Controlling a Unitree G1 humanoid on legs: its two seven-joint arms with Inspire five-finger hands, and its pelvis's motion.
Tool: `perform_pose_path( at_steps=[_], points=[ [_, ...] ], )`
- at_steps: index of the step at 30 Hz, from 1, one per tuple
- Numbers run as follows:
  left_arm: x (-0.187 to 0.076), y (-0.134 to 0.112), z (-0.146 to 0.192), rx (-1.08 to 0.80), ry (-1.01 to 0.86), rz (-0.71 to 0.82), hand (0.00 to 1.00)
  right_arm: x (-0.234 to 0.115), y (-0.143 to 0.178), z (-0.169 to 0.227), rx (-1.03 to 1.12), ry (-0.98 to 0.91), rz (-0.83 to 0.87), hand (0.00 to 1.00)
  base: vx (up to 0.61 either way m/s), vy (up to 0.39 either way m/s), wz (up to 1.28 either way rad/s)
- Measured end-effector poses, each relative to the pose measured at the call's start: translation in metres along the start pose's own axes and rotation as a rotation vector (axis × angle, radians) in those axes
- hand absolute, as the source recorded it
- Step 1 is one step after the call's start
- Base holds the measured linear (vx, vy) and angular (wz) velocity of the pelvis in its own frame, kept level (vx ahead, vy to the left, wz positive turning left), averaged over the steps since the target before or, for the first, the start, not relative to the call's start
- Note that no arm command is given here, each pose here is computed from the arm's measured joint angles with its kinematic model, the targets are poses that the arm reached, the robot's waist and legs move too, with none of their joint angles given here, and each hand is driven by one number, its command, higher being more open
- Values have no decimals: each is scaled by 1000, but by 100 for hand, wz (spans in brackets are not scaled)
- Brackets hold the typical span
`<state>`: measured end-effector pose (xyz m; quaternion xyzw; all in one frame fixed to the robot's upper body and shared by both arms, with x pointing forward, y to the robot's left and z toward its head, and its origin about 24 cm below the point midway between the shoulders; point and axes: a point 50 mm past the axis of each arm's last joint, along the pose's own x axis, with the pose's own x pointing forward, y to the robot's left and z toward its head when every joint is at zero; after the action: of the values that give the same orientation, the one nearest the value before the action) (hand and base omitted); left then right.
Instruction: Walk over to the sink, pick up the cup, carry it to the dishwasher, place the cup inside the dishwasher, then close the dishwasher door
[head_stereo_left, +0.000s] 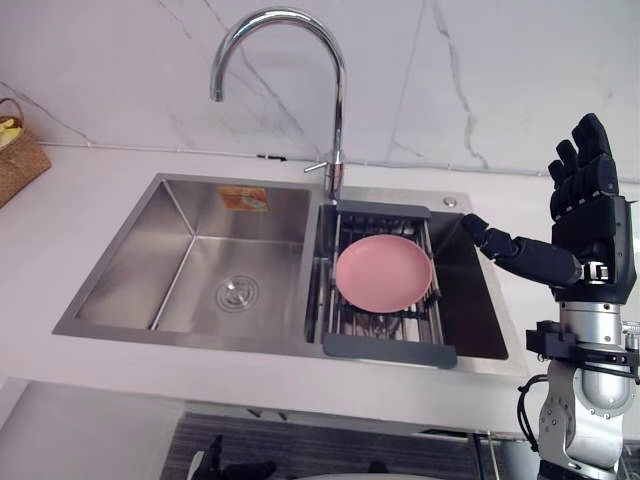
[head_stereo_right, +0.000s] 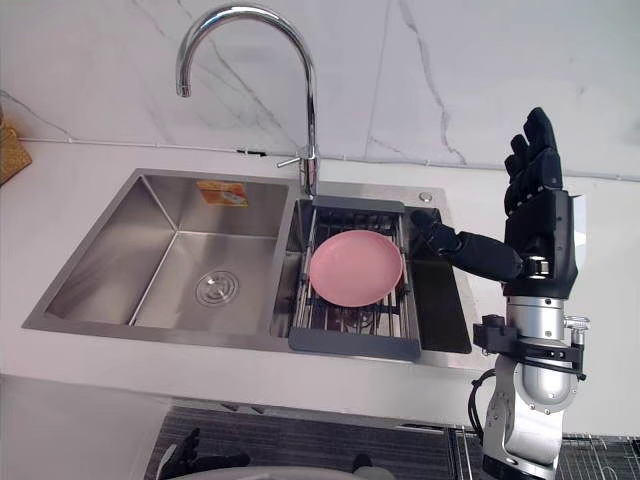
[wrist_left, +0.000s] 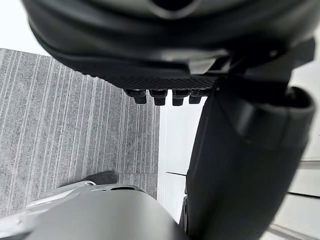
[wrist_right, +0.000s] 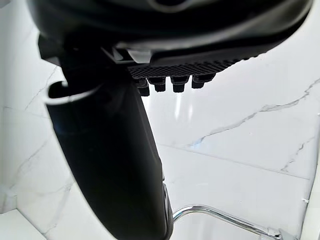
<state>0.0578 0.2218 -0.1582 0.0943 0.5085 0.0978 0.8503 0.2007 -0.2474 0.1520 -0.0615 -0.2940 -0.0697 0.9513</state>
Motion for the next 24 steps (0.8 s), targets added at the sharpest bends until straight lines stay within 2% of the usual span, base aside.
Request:
perform_pose_path(
  at_steps=[8, 13, 24],
  points=[
    [-1, 2, -4, -60, 14, 7, 100, 10, -1, -8, -441, 177, 250, 100, -144, -71, 8],
    [-3, 3, -9, -67, 30, 2, 100, 18, -3, 4, -656, 162, 420, 100, -71, -25, 0],
    [-1, 8, -8, -72, 41, 9, 100, 17, 14, 3, -981, 130, 633, 100, 11, 3, 0]
  ],
)
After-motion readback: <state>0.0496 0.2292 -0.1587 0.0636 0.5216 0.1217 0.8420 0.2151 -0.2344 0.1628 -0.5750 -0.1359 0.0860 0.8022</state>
